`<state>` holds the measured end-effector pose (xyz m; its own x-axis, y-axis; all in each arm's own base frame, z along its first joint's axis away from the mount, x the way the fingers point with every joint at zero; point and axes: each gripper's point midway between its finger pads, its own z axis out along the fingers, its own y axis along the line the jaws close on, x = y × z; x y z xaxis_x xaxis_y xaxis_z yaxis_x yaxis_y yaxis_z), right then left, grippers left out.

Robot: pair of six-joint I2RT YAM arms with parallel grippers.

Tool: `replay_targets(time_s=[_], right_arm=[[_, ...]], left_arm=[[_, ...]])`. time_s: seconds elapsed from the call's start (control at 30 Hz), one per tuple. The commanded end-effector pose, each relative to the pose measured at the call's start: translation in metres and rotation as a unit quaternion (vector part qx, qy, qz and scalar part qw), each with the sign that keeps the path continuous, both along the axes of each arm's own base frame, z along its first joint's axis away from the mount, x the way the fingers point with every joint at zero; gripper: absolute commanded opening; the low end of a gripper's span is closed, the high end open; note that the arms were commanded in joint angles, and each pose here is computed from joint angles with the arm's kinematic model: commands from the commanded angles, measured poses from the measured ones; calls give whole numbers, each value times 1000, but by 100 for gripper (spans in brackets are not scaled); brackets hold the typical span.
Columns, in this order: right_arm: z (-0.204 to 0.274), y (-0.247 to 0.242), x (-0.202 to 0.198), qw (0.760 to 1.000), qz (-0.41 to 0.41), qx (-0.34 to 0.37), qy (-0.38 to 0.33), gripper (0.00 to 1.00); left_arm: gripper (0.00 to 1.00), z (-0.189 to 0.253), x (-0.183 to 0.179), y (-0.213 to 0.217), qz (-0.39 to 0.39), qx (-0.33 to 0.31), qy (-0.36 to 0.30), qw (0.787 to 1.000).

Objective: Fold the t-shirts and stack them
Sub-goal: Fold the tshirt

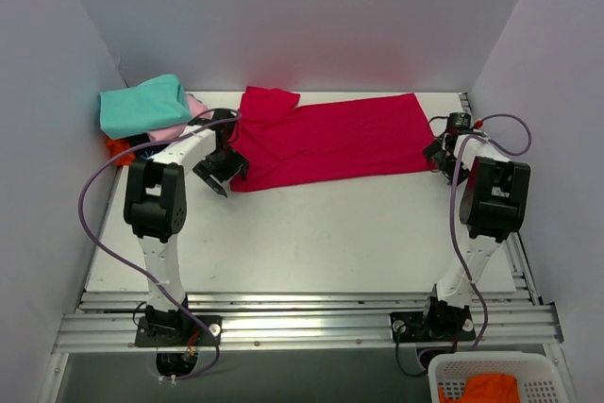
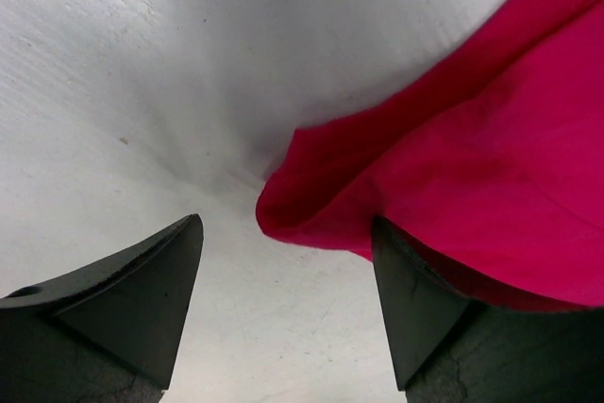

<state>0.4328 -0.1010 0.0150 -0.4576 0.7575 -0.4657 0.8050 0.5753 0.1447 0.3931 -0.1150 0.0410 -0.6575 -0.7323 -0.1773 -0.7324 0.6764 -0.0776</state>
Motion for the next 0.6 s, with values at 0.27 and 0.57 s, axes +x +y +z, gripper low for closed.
replay_targets(time_s=[0.27,0.57], right_arm=[[-50,14,2,999,1,9,33,33],[-58,14,-5,998,11,1,55,0]], left_arm=[[63,-2,22,2,-1,17,-19,1000],[21,3,26,12,1,26,-22,999]])
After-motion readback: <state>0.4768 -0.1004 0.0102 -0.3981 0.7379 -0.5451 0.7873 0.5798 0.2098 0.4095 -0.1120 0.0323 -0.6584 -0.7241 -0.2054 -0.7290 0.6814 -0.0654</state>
